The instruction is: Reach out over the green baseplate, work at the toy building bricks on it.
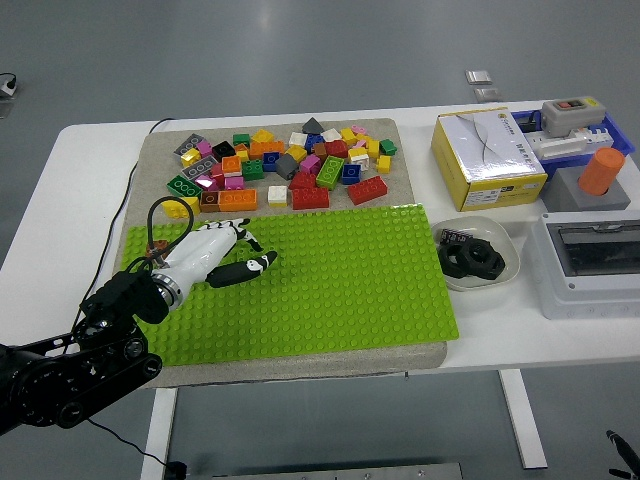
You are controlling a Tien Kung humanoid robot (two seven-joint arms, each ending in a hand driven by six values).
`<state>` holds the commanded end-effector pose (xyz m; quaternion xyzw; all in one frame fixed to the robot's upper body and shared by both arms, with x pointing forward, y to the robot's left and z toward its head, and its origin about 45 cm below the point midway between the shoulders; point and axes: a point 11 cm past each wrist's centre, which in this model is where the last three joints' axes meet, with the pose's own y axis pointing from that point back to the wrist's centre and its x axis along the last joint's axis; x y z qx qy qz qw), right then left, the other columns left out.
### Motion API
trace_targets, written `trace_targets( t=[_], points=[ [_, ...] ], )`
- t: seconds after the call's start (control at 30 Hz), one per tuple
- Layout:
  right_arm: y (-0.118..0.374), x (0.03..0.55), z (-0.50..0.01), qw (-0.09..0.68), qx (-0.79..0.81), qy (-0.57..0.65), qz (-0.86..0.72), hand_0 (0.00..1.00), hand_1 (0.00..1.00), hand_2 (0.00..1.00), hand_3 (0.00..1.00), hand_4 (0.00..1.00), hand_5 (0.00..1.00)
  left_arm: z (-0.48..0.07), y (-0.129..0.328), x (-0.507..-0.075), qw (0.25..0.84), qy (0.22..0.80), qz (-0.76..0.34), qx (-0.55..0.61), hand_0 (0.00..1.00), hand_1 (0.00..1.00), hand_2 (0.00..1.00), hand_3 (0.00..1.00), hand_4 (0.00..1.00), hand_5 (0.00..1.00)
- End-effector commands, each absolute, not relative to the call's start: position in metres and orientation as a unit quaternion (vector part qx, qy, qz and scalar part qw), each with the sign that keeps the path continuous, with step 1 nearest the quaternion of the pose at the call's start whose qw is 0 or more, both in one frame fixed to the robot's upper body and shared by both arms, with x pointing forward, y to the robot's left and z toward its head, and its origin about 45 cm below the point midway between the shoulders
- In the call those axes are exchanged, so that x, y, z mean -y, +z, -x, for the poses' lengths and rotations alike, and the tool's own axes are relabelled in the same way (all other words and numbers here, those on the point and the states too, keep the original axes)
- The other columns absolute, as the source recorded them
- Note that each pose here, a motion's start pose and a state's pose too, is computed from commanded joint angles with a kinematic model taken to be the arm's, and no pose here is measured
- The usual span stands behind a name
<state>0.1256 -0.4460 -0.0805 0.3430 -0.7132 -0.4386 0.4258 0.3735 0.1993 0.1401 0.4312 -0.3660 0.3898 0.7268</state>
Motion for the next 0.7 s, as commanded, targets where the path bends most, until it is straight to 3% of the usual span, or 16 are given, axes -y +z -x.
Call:
trace_targets(
  t=[0.7],
  points=[
    [-0.0805, 0.4468, -0.1246, 0.427, 0.713, -0.438, -0.342, 0.682, 0.655, 0.713, 0.731, 0.888, 0.850, -0.3737, 0.1443, -0.2003, 0.726, 0.401, -0.421, 0.367, 0.998, 0.998, 0.998, 0.667, 0.700, 0.998]
  ],
)
